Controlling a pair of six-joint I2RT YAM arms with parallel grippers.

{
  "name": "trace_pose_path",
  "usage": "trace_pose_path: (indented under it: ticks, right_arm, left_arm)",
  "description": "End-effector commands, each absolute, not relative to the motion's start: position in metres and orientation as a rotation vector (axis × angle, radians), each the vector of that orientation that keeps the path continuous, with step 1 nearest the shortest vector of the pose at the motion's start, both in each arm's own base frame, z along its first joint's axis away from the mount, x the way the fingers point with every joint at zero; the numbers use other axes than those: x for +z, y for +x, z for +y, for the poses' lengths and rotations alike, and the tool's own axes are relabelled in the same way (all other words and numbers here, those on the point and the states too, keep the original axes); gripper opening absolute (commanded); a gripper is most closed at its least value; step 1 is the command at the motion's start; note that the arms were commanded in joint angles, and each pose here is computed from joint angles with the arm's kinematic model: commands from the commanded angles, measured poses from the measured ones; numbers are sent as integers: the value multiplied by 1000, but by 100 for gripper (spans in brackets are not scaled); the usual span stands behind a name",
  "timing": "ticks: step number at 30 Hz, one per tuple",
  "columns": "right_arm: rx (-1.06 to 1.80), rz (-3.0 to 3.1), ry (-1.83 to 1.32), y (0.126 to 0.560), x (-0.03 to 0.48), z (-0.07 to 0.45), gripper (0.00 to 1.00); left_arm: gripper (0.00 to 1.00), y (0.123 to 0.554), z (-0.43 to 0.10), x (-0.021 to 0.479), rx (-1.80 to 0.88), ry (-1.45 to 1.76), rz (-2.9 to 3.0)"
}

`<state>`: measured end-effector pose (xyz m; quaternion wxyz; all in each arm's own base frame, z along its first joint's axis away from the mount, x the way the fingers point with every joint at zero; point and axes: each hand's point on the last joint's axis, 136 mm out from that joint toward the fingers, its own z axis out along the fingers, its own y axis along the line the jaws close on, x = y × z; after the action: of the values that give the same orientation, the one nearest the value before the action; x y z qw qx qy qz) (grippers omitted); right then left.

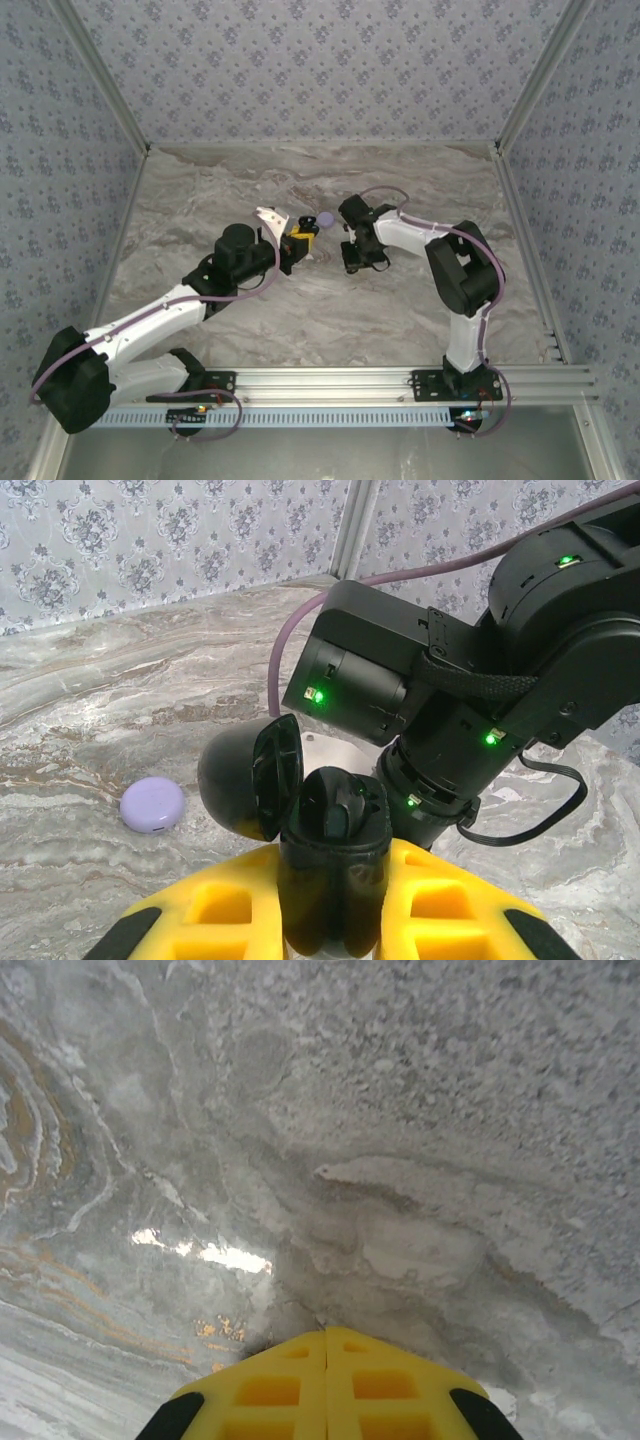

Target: Insert the wireless bluetooth earbuds into the charging case

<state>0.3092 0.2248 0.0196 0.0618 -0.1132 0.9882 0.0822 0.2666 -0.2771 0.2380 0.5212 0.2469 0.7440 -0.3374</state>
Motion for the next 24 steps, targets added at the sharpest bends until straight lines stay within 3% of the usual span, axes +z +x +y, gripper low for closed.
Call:
trace_pose_path:
  ticks: [1, 15, 24]
  right_arm:
    - [207, 3052, -374, 285, 19, 217, 9]
    - [344, 2999, -430, 280, 40, 236, 14]
    - [374, 2944, -556, 288, 53, 243, 30]
  left_arm:
    - [17, 264, -276, 256, -811, 589, 1738]
    - [16, 263, -275, 258, -812, 584, 1734]
    - [16, 263, -274, 260, -807, 583, 1729]
